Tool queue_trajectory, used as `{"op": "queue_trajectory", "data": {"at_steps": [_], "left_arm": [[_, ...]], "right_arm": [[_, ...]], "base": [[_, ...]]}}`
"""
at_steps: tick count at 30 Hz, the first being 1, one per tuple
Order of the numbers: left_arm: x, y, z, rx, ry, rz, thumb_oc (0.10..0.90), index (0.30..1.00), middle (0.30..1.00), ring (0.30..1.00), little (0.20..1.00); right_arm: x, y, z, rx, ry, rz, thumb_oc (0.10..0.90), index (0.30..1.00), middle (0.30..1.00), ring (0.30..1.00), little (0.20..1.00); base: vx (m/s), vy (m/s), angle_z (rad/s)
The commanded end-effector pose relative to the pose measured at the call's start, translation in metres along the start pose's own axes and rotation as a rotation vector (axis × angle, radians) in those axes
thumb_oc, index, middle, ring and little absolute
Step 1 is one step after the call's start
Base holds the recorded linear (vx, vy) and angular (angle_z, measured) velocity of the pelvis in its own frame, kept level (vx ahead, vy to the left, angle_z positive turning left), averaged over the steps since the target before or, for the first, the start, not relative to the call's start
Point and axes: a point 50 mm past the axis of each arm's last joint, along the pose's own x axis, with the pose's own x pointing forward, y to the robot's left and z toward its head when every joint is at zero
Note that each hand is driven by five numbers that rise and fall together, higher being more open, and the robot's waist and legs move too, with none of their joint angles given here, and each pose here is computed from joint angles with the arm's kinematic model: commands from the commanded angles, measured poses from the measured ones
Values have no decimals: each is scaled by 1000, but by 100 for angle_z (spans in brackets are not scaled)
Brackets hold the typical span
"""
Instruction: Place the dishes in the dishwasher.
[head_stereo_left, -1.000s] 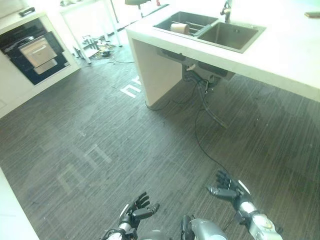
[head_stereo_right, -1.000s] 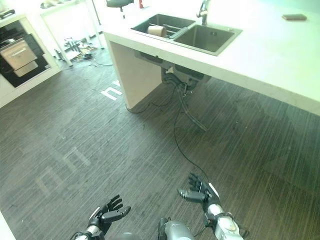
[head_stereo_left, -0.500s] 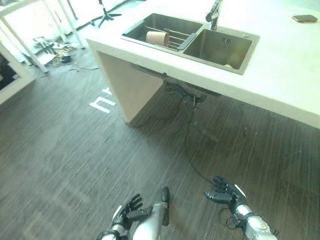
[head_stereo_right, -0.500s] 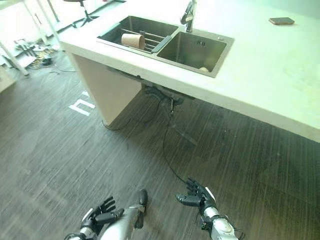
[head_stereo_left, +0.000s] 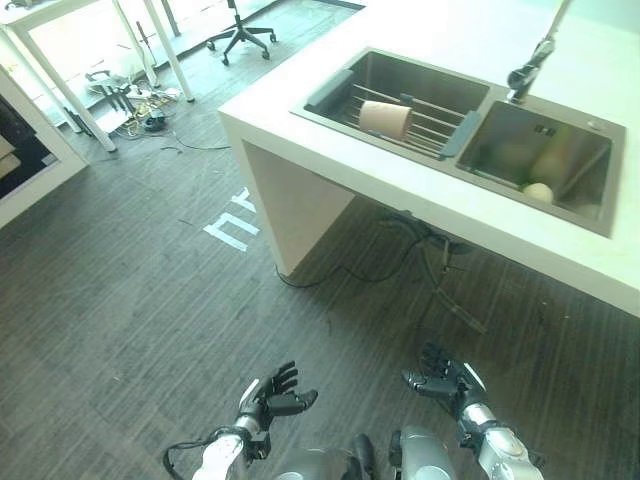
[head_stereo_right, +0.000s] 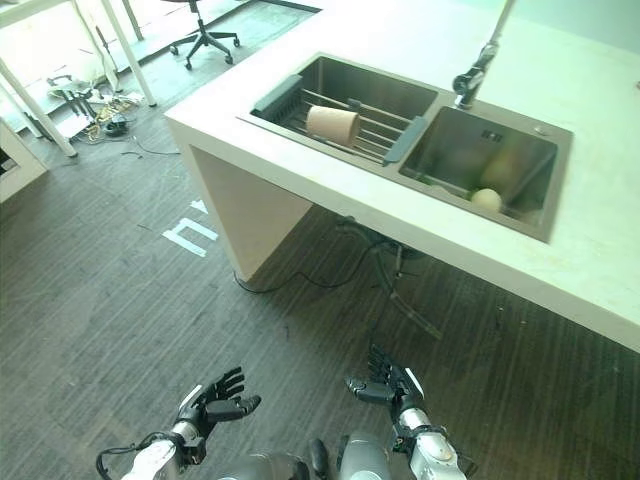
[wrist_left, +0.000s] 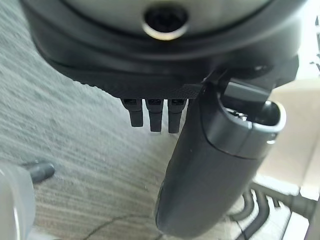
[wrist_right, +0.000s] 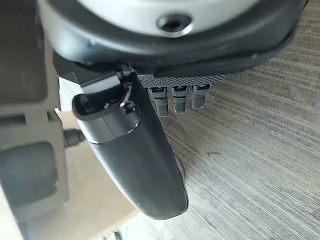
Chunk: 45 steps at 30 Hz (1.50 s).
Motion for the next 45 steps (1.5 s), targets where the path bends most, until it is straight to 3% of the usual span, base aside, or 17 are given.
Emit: {"op": "queue_trajectory", "data": {"at_steps": [1,13,20,25,33,41,45], "left_arm": [[-2,1,18,18,-126,1,800,900,900,900,900],[-3,-11,-2,-25,-45,24,800,900,900,900,900],[-15,2,-35,6,81,108,800,900,900,900,900],[-19,4,-48,75,174,87,800,900,900,900,900],[-32,18,-78,5,357,178,800,900,900,900,900],[-44,24,-94,-93,445,226,800,900,900,900,900],[-42,31,-88,-189,392,287,800,900,900,900,900]], "right_arm": [[4,-14,41,-94,-170,15,800,900,900,900,900],[3,-24,35,-151,-119,-11,800,900,900,900,900],[1,-37,11,-162,15,-93,800,900,900,900,900],[-8,-57,-5,-104,106,-203,800,900,900,900,900],[-39,-73,-60,34,370,-333,800,900,900,900,900],[-34,-70,-55,63,324,-357,800,900,900,900,900],[-26,-65,-48,46,296,-315,800,900,900,900,900]], "base": [[243,-63,37],[269,-159,-13],[216,38,-57],[96,119,-64],[104,192,-25],[6,101,-40],[-64,-57,-56]]}}
